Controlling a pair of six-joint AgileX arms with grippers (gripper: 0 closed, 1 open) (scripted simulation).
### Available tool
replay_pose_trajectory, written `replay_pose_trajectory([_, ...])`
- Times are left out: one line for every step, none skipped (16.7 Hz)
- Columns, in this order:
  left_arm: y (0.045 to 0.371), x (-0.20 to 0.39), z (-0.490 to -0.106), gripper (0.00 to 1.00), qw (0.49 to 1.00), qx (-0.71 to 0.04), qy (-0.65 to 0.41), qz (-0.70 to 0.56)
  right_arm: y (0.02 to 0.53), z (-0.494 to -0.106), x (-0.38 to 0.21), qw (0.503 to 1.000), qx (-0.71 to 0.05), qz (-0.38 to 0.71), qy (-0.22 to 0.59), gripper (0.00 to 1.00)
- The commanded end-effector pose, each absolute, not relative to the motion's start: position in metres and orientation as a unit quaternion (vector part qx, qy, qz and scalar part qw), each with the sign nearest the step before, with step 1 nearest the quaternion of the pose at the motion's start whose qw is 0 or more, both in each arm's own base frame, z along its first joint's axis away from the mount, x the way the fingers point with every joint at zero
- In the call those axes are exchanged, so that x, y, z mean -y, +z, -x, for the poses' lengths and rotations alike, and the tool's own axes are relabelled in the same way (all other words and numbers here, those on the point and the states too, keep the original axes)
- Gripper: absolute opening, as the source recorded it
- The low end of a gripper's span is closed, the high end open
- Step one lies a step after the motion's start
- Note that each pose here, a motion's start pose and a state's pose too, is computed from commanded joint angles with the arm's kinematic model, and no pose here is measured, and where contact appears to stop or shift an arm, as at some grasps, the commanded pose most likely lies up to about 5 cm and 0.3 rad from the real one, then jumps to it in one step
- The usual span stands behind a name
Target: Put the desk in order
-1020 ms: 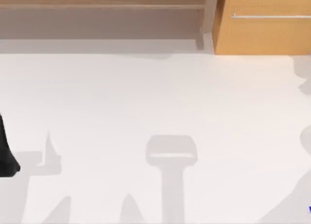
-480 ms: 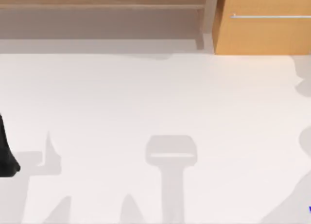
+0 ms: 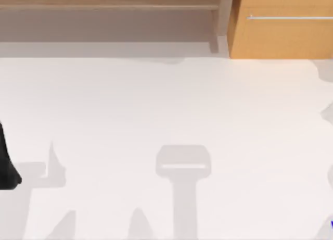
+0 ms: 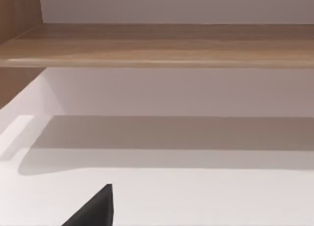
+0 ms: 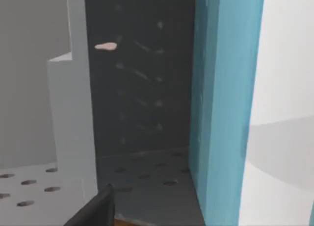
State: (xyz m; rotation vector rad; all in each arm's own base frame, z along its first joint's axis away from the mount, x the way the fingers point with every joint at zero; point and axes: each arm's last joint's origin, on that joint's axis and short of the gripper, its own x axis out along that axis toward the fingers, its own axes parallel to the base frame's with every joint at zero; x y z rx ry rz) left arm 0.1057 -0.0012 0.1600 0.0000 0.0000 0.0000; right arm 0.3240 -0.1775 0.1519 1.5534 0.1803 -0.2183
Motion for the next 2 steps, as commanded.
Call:
replay_pose_trajectory([0.1600,0.0012,-0.1057,1.00,1.000,0.000,0.000,0.000,0.1494,-0.3204,0.1774,0.702,-0.084,-0.700,-0.101,1.00])
replay_pose_trajectory([0.1600,0.0012,-0.1057,1.00,1.000,0.000,0.000,0.000,0.1483,-0.3192,0.1774,0.701,-0.085,-0.701,-0.102,1.00])
